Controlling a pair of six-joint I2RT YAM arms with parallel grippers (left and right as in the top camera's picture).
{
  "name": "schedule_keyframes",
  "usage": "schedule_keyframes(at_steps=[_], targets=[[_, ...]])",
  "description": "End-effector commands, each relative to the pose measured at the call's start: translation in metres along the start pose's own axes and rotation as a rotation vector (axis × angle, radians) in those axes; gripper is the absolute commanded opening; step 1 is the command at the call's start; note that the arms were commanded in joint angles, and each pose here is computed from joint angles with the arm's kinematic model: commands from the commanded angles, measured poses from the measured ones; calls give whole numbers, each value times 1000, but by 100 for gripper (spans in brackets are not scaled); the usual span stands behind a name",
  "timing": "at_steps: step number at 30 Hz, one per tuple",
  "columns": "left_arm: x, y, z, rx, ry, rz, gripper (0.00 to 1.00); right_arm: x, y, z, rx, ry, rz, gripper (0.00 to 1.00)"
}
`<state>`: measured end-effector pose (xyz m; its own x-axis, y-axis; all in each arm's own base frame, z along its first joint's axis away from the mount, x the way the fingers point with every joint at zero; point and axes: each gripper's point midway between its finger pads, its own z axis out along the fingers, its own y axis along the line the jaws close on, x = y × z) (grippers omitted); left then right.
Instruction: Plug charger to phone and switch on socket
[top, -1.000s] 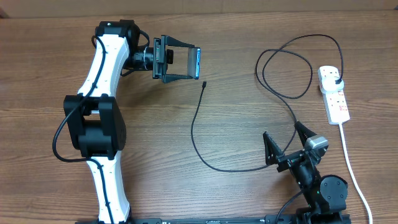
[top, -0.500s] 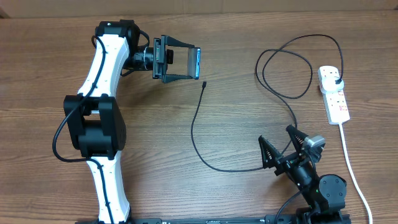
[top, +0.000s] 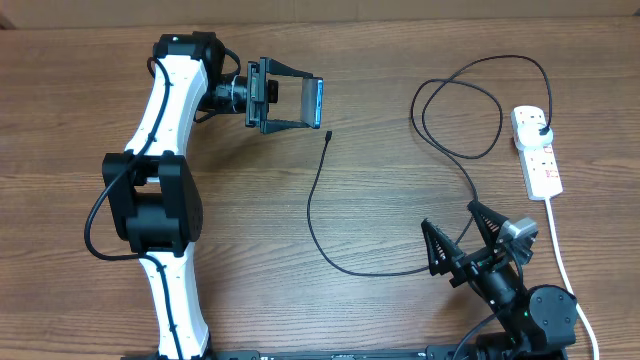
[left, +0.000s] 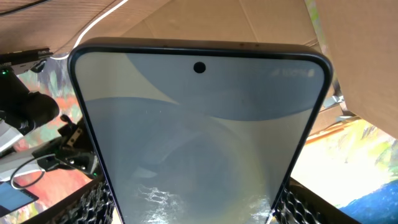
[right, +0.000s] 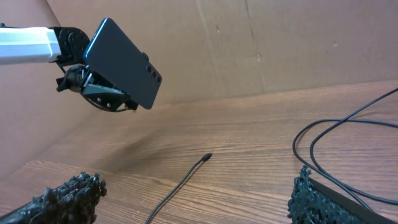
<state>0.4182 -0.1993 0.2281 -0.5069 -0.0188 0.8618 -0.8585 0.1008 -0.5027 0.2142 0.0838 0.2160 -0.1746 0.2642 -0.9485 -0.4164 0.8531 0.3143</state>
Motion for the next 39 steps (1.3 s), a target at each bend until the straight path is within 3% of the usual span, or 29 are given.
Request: schedule_keyframes(at_steps=[1,11,22,31,35,39], targets=[[9,-9,0,22,23,43,50,-21,9,-4,-10,-19,-12,100],[9,-9,0,21,22,42,49,-47,16,-1,15,68,-9,100],[-12,8,-2,-78,-98,14,49,-46,27,30,-47,335,108,100],[-59,41,-19,-264,-398,-119,49,-29,32,69,-130,569,272,100],[-71,51,-23,-322,-491,-159,49,-17,21,93,-105,600,380,100],[-80,62,-20,-387,-577,-186,49,7,5,113,21,674,715,100]])
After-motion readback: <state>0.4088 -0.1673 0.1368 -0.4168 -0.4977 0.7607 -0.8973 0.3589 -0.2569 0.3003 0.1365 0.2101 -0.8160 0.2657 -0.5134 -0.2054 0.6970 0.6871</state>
